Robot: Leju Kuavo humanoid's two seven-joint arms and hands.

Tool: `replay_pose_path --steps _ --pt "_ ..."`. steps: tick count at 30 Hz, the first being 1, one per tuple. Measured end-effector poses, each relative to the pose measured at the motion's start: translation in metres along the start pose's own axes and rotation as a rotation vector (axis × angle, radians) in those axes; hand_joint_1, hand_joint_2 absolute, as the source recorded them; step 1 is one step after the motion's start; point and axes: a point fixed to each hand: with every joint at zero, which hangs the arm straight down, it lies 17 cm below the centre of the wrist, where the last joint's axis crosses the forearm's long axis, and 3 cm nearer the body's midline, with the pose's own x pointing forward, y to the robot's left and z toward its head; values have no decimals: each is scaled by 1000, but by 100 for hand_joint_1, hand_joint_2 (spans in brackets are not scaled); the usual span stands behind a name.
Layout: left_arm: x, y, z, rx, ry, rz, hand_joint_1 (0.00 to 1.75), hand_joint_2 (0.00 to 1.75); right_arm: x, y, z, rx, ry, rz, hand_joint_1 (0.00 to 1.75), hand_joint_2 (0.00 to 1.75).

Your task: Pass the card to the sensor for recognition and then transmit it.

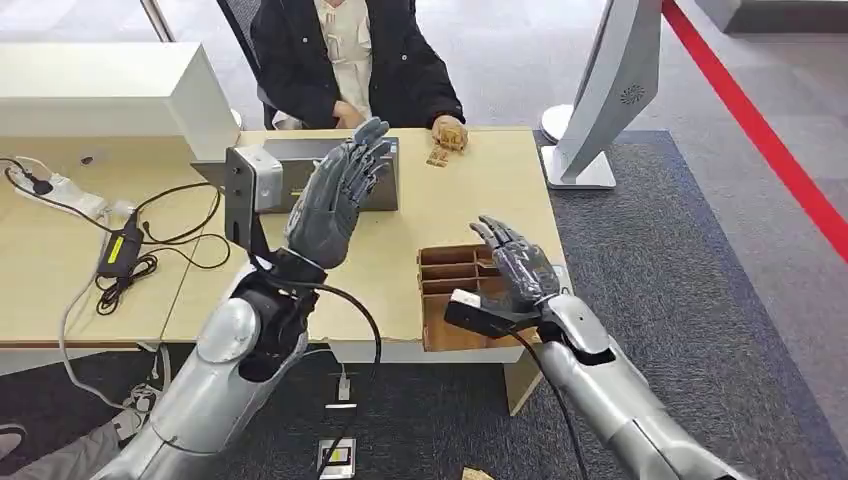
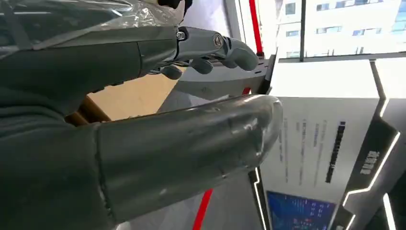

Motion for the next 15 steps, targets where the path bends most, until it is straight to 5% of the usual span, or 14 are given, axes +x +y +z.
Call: replay_pose_path --steps 15 --pt "-4 2 1 20 15 15 0 0 -25 -1 2 7 48 17 0 175"
